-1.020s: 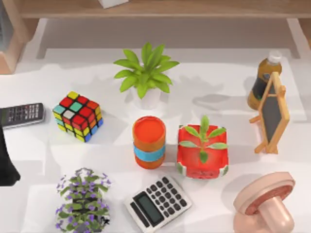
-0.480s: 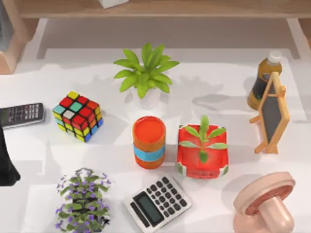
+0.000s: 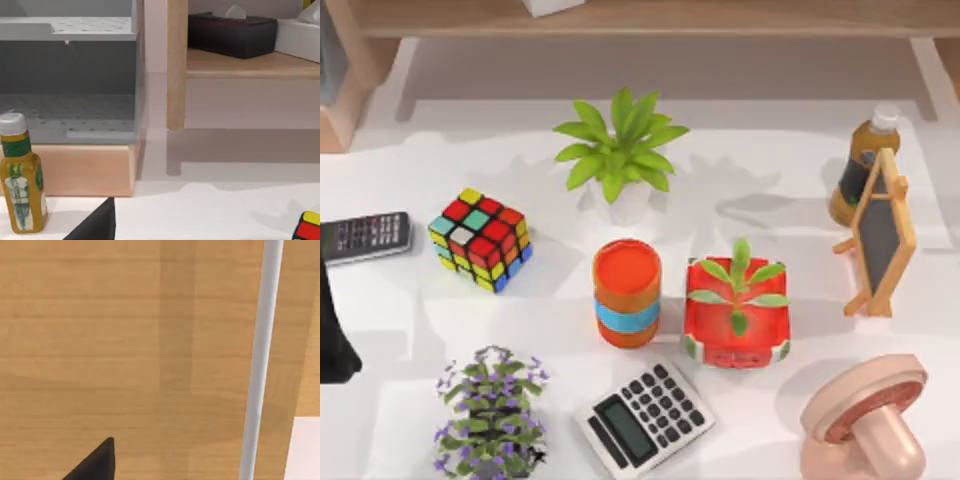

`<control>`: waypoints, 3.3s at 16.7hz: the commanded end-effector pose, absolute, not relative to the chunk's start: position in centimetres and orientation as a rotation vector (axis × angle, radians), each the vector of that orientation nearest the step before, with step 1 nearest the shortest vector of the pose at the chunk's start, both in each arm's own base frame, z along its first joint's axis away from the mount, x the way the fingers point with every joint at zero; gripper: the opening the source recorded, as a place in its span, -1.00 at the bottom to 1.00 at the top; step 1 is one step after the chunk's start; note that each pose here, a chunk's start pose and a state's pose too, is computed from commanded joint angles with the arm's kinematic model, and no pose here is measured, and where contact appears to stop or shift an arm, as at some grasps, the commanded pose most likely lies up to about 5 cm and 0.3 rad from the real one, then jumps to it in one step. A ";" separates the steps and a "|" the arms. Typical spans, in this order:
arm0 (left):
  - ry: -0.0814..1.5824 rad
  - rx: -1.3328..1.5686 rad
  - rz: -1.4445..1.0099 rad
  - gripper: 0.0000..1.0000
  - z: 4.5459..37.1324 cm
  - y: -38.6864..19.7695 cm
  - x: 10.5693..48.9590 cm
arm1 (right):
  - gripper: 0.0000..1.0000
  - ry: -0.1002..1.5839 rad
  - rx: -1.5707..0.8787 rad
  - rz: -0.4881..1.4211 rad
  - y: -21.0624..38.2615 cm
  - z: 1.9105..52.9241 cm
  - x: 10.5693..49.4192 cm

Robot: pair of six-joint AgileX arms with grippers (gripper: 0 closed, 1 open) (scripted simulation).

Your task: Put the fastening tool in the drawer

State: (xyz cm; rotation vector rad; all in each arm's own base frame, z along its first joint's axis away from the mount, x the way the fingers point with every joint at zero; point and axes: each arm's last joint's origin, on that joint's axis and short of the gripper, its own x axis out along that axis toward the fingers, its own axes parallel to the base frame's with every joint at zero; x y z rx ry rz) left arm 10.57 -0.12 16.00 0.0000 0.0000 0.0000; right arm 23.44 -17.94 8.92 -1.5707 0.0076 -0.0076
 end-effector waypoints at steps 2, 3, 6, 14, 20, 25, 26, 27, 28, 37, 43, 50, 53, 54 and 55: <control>0.000 0.000 0.000 1.00 16.0 -0.1 10.6 | 1.00 0.008 -1.571 -0.008 -17.9 8.9 24.5; 0.000 0.000 0.000 1.00 16.0 -0.1 10.6 | 1.00 0.008 -1.571 -0.008 -17.9 8.9 24.9; 0.000 0.000 0.000 1.00 16.0 -0.1 10.6 | 1.00 0.008 -1.571 -0.008 -17.9 8.9 25.0; 0.000 0.000 0.000 1.00 16.0 -0.1 10.6 | -0.06 0.008 -1.571 -0.008 -17.9 8.9 25.0; 0.000 0.000 0.000 1.00 16.0 -0.1 10.6 | -0.96 0.008 -1.571 -0.008 -17.9 8.9 25.0; 0.000 0.000 0.000 1.00 16.0 -0.1 10.6 | -1.00 0.008 -1.571 -0.008 -17.9 8.9 25.0; 0.000 0.000 0.000 1.00 16.0 -0.1 10.6 | -1.00 0.008 -1.571 -0.008 -17.9 8.9 25.0; 0.000 0.000 0.000 1.00 16.0 -0.1 10.6 | -1.00 0.008 -1.571 -0.008 -17.9 8.9 25.0; 0.000 0.000 0.000 1.00 16.0 -0.1 10.6 | -1.00 0.008 -1.571 -0.008 -17.9 8.9 25.0; 0.000 0.000 0.000 1.00 16.0 -0.1 10.6 | -1.00 0.014 -1.562 -0.007 -18.1 8.8 30.8; 0.000 0.000 0.000 1.00 16.0 -0.1 10.6 | -1.00 0.019 -1.563 -0.008 -18.1 8.8 31.2; 0.000 0.000 0.000 1.00 16.0 -0.1 10.6 | -1.00 0.017 -1.562 -0.014 -18.4 8.8 36.8; 0.000 0.000 0.000 1.00 16.0 -0.1 10.6 | -1.00 0.018 -1.563 -0.010 -18.2 8.8 37.4; 0.000 0.000 0.000 1.00 16.0 -0.1 10.6 | -1.00 0.018 -1.563 -0.010 -18.2 8.8 37.4; 0.000 0.000 0.000 1.00 16.0 -0.1 10.6 | -1.00 0.024 -1.560 -0.013 -18.4 8.8 37.2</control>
